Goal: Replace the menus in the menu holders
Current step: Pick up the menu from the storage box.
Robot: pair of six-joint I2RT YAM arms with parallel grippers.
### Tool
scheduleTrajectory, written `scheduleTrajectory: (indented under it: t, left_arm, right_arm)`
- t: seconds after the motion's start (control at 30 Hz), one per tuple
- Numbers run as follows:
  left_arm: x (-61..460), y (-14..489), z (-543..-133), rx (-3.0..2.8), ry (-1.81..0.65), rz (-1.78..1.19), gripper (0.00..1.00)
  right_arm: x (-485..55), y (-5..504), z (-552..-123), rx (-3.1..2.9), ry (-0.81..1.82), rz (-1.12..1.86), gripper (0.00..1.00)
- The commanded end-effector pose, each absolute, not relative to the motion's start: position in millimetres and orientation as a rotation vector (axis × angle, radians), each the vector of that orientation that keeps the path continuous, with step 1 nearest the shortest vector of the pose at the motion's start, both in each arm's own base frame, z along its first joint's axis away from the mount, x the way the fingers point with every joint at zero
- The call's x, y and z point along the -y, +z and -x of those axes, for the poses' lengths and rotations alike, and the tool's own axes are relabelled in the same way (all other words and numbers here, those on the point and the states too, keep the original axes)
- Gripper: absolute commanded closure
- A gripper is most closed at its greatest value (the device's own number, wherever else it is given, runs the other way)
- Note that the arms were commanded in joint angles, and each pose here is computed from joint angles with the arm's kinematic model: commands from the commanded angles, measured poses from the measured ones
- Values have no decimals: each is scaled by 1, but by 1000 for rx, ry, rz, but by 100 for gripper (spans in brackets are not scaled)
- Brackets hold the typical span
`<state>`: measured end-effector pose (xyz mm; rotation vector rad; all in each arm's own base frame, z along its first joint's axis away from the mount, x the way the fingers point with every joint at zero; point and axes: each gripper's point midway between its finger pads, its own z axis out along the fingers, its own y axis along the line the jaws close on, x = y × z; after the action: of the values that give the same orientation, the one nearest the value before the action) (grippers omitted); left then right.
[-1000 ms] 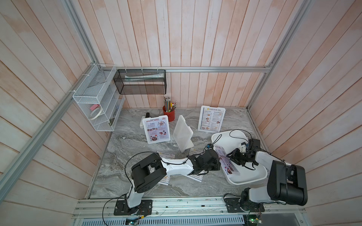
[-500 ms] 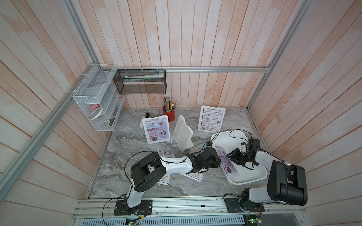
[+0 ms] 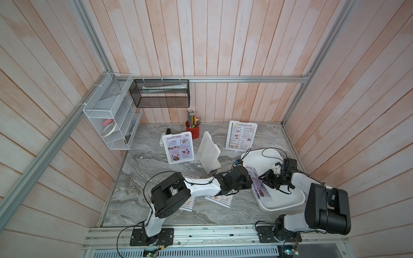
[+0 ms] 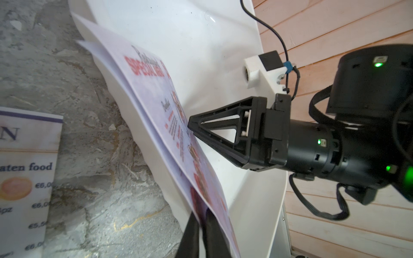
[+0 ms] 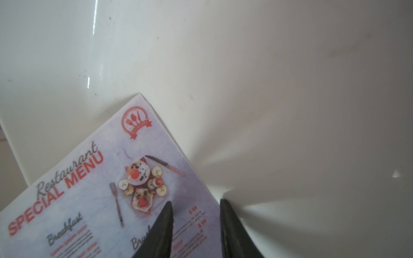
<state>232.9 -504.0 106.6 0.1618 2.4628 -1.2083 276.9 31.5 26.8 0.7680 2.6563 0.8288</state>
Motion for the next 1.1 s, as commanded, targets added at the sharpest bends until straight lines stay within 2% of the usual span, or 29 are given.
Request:
scheduleTrajectory:
  t: [0.0,0.13,0.4,0.63,0.83,0.97,1.07]
  left_arm:
    - [506,111,-234,-2457,-1206,-186,94]
    - [502,130,-235,-2422,-1191,-217,100]
    - [504,176,-235,-2372,-1101,-434,100]
    - [474,216,-230,-2329,-1022,-592,100]
    - [423,276,-249,-2168,-972,-791,100]
    - [388,334,-264,-2015,-997,-866,100]
    - [366,361,-265,-1928,-1045,-906,100]
  right_arm:
    - [-24,20,-270,-2699,766,-810,63]
    - [-14,30,-281,-2658,738,-828,61]
    - [11,78,-318,-2514,709,-817,56]
    - [15,141,-346,-2352,739,-658,53]
    - [-38,233,-344,-1978,1029,-227,46]
    - [-89,278,-311,-1751,1198,65,39]
    - [-123,291,-289,-1694,1288,270,36]
